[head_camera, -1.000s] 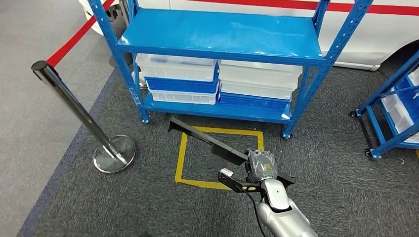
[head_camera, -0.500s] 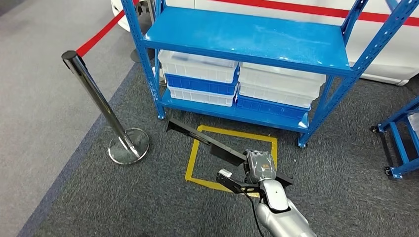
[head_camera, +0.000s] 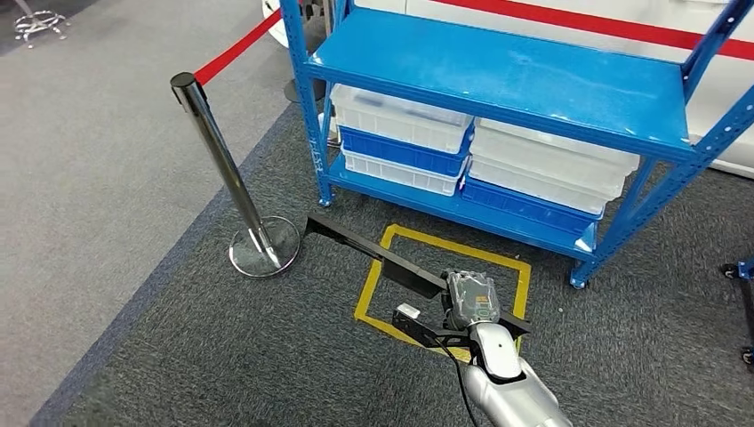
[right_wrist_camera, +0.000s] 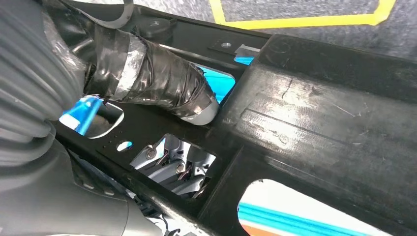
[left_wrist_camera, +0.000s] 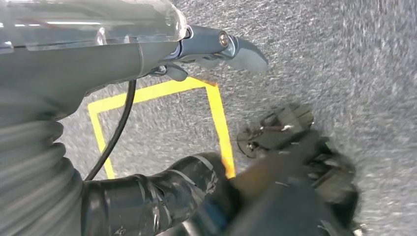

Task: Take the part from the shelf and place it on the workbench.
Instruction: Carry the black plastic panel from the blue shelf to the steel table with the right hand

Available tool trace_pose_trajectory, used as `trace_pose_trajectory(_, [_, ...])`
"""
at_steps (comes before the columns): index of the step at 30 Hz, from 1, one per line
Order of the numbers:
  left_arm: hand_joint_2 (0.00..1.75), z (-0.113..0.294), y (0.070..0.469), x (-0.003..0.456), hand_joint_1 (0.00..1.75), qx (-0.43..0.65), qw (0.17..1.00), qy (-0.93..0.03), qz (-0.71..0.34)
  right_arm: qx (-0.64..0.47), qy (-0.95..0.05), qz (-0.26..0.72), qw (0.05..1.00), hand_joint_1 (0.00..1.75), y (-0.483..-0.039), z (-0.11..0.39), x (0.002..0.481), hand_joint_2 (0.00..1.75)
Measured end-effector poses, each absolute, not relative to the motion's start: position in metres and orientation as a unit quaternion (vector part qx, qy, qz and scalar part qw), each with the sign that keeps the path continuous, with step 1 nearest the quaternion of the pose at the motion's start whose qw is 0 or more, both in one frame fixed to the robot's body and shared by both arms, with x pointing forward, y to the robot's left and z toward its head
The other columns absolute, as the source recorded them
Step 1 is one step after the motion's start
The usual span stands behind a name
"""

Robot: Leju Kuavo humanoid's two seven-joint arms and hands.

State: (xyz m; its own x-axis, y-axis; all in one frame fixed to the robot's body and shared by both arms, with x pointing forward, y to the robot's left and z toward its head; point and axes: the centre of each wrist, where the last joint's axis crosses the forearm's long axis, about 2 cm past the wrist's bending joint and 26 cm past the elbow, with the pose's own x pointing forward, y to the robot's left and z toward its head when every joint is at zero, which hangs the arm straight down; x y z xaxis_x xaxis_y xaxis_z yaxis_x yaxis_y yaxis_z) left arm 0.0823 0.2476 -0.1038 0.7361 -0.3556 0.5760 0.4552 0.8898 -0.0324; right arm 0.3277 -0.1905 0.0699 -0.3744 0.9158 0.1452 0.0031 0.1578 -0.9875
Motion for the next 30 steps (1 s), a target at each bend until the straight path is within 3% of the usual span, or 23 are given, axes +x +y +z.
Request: trace_pose_trajectory(30, [1.75,-0.1032,0.2489,0.0862,0.0,-0.08,0.926,-0.294,-0.222,-0.364,-0.637,0.536,0.417,1.75,-0.1899,0.0732,0.3303,1.75])
